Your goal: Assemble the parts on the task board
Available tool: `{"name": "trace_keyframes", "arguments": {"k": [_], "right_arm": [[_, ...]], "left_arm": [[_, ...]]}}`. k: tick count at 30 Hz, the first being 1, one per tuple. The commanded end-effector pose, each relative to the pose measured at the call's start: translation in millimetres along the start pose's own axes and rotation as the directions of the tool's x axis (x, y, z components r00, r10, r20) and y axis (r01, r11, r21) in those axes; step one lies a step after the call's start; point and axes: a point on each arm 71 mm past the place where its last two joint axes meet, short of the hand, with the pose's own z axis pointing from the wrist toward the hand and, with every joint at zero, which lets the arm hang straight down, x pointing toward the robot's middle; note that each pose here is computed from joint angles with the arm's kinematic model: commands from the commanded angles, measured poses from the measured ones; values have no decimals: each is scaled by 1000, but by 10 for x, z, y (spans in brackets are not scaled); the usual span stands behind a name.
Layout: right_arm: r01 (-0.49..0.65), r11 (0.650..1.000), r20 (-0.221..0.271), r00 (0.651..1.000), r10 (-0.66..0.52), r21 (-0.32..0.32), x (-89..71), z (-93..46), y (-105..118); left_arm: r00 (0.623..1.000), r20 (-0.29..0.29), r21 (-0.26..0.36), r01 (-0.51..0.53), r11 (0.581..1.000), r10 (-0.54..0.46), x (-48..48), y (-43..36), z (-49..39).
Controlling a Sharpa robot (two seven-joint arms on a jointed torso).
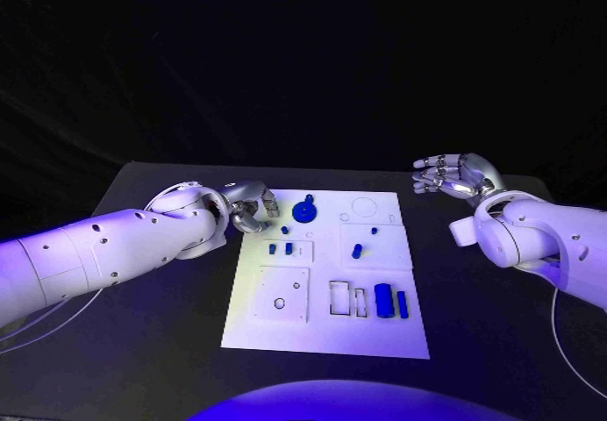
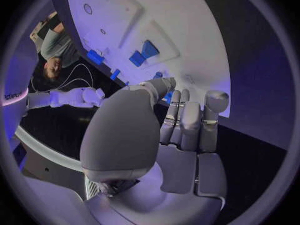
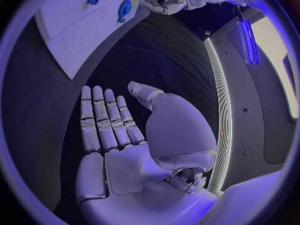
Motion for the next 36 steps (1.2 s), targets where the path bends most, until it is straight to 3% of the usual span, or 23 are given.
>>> {"name": "trace_keyframes", "arguments": {"k": [1, 6, 8, 11, 13, 17, 20, 22, 24, 28, 36], "right_arm": [[66, 997, -73, 995, -69, -38, 54, -5, 21], [197, 976, -193, 958, -211, -88, 156, -28, 43], [279, 953, -247, 921, -301, -121, 208, -42, 59], [391, 904, -291, 857, -426, -172, 263, -60, 89], [482, 849, -303, 793, -528, -216, 299, -72, 122], [634, 716, -282, 658, -698, -293, 358, -93, 190], [691, 647, -266, 590, -762, -321, 395, -106, 218], [737, 581, -251, 524, -814, -346, 445, -120, 246], [760, 539, -238, 483, -842, -363, 493, -133, 268], [780, 491, -215, 441, -871, -389, 586, -145, 311], [800, 440, -177, 403, -898, -408, 767, -108, 356]], "left_arm": [[964, 93, 49, 246, 968, -250, -120, 26, -49], [857, 138, 94, 488, 868, -497, -227, 101, -143], [794, 146, 115, 578, 808, -590, -259, 123, -185], [713, 141, 137, 673, 727, -687, -279, 131, -230], [640, 127, 156, 742, 652, -758, -286, 120, -263], [501, 86, 196, 839, 507, -861, -293, 74, -323], [438, 63, 212, 872, 441, -897, -296, 51, -353], [388, 45, 227, 893, 388, -920, -300, 32, -385], [364, 40, 236, 901, 363, -930, -305, 24, -404], [341, 40, 250, 907, 340, -939, -314, 16, -424], [320, 34, 261, 912, 317, -947, -311, -19, -427]]}}
